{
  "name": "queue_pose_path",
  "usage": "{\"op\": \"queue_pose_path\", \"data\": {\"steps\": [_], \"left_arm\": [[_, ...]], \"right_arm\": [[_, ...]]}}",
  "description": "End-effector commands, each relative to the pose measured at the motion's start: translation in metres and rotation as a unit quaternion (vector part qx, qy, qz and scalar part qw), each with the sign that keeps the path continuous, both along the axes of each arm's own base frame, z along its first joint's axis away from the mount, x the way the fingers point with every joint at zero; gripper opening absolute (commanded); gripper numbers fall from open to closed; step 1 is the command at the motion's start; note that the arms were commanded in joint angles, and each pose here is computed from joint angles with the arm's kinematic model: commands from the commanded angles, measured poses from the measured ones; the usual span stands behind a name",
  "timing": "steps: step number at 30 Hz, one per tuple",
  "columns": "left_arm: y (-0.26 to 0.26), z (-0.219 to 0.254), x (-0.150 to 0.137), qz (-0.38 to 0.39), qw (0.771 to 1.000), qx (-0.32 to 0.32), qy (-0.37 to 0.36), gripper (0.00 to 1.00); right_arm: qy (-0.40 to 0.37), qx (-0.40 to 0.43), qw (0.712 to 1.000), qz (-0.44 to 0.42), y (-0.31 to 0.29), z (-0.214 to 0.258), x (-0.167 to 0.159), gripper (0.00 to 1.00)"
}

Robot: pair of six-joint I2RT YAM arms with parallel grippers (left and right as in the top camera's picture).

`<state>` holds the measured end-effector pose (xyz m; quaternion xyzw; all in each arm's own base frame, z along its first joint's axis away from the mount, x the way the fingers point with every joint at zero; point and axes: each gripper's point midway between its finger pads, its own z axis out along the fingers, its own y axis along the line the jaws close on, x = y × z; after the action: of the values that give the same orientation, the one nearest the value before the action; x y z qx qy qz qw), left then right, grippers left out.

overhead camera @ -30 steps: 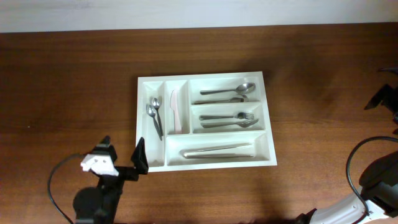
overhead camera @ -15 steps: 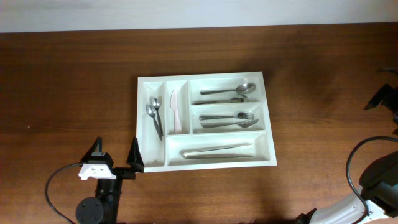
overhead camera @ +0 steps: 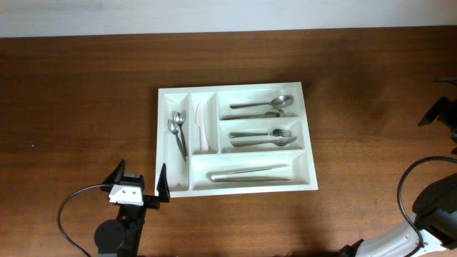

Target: Pack container

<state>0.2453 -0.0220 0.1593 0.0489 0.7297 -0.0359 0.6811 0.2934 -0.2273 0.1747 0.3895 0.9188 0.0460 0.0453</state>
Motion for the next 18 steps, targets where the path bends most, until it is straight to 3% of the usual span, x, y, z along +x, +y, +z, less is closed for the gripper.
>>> {"op": "queue_pose_path", "data": {"steps": [1, 5, 18], "left_arm": [[0.006, -0.002, 0.0, 0.015, 1.0, 0.026, -0.001, 0.99], [0.019, -0.003, 0.001, 0.053, 0.998, 0.029, 0.003, 0.99], [0.018, -0.003, 0.001, 0.05, 0.998, 0.028, 0.003, 0.99]], "right_arm": [[0.001, 0.003, 1.0, 0.006, 0.002, -0.002, 0.002, 0.99], [0.001, 0.003, 1.0, 0.006, 0.002, -0.002, 0.002, 0.99], [0.001, 0.003, 1.0, 0.006, 0.002, -0.002, 0.002, 0.99]]}}
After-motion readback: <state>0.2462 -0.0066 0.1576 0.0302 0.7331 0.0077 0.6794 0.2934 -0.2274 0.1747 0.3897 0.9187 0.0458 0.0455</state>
